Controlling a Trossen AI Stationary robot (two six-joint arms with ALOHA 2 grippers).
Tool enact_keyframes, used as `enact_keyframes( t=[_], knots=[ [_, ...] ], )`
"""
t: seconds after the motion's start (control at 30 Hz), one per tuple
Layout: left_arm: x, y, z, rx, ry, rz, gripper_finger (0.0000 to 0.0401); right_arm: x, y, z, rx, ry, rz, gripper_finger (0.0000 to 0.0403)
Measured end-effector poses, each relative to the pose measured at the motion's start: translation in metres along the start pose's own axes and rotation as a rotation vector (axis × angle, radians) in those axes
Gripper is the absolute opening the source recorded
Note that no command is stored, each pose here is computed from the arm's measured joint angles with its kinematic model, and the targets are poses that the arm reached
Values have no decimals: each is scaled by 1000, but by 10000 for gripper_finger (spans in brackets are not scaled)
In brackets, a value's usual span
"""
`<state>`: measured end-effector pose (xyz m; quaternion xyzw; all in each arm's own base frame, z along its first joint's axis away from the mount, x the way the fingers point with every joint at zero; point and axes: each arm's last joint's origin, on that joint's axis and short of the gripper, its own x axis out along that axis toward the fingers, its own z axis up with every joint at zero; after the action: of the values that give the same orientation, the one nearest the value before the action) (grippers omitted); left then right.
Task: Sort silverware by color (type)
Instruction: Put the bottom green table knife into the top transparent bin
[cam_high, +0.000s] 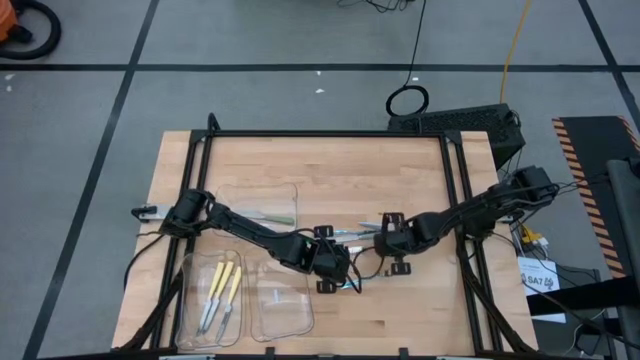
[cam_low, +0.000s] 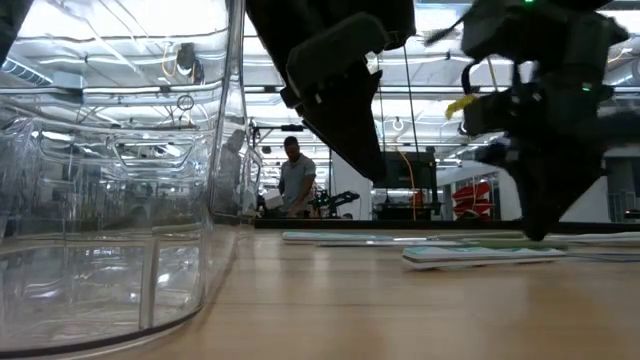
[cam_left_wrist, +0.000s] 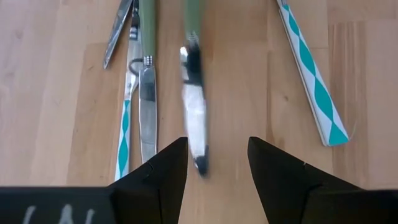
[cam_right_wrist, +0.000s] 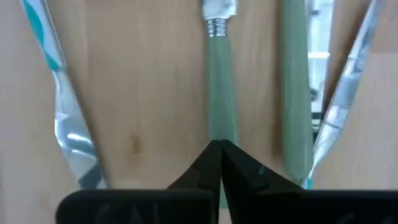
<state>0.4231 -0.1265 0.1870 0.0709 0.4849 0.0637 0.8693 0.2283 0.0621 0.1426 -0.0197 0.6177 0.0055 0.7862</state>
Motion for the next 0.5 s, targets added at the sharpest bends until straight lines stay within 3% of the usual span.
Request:
enact_keyframes(
  t=[0.2, 0.37, 0.5],
  knots=[
    [0, -1, 0, -2, -4, -2, 177, -7, 11, -5, -46, -25, -127, 78],
    [0, -1, 0, -6, -7, -3, 177, -7, 12, -5, -34, -40, -150, 144],
    [0, -1, 1, -7, -12, -4, 177, -6, 12, -4, -37, -52, -154, 171]
  ],
)
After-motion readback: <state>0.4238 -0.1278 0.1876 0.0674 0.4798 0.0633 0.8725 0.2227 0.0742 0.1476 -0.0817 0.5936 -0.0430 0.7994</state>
